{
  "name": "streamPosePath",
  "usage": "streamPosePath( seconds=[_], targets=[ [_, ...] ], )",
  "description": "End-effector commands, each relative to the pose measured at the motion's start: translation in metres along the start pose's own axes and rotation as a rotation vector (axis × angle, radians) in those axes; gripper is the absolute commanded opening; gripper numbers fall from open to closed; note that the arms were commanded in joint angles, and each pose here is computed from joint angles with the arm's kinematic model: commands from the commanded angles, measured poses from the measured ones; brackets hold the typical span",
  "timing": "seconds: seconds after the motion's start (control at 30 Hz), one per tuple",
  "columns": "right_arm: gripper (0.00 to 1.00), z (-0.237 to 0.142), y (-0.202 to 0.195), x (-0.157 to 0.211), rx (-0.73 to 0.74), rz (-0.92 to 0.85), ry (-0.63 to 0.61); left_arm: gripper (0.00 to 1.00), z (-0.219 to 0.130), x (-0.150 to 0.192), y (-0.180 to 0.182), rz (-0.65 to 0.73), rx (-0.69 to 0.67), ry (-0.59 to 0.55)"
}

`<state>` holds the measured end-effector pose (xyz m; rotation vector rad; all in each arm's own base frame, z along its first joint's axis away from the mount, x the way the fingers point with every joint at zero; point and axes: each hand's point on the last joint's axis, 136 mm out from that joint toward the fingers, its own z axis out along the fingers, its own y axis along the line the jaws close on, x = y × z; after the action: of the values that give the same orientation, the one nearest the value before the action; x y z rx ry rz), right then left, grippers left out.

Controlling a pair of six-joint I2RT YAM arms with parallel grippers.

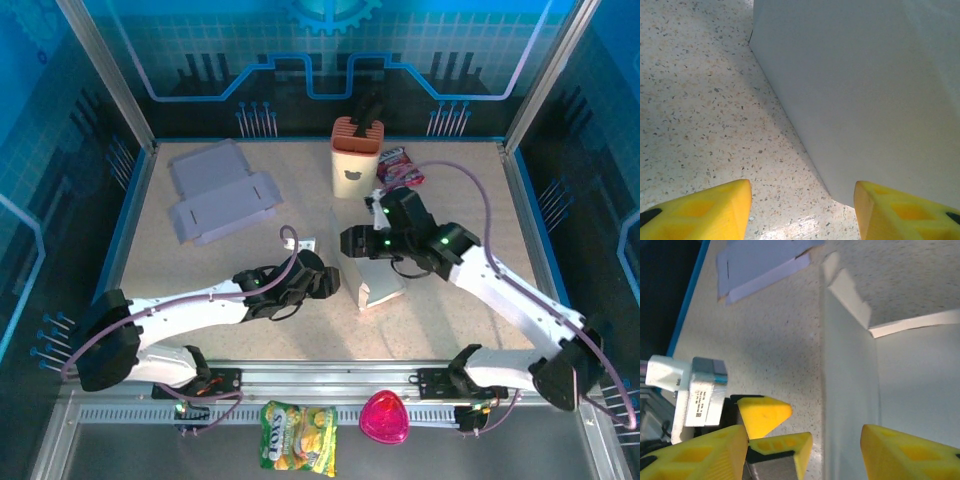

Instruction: Fold the paper box

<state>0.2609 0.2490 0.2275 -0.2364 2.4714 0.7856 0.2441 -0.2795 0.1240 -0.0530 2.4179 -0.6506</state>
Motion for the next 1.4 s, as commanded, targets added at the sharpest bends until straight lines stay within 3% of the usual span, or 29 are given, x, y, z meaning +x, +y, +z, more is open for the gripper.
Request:
streamPosePath(
  seconds=[0.0,0.3,0.5,0.67,0.83,1.07,1.17,1.37],
  targets=[
    [0.60,0.009,-0.003,0.019,0.067,-0.135,0.125,0.57,-0.005,-0.006,-0.013,0.011,0.047,-0.011],
    [0.48,0.032,-0.005,0.015,0.145,-0.125,0.171,0.58,-0.026,-0.007,-0.002,0.018,0.031,-0.018],
    [0.26,0.044,-0.002,0.011,0.143,-0.074,0.144,0.58,-0.042,-0.007,0.005,0.025,0.038,-0.028],
    [0.00,0.049,-0.001,0.000,0.135,0.057,0.054,0.60,-0.058,-0.011,0.010,0.043,0.040,-0.047],
    [0.00,0.035,-0.007,-0.017,0.186,0.268,-0.138,0.60,-0.072,-0.012,0.017,0.045,0.041,-0.065],
    [0.00,-0.004,-0.047,-0.024,0.343,0.716,-0.443,0.61,-0.089,-0.011,0.030,0.042,0.036,-0.090],
    [0.00,-0.014,-0.063,-0.017,0.455,0.894,-0.520,0.61,-0.090,-0.008,0.032,0.047,0.039,-0.078],
    [0.00,-0.029,-0.079,0.001,0.744,1.188,-0.551,0.61,-0.082,0.002,0.033,0.064,0.041,-0.038]
  ],
)
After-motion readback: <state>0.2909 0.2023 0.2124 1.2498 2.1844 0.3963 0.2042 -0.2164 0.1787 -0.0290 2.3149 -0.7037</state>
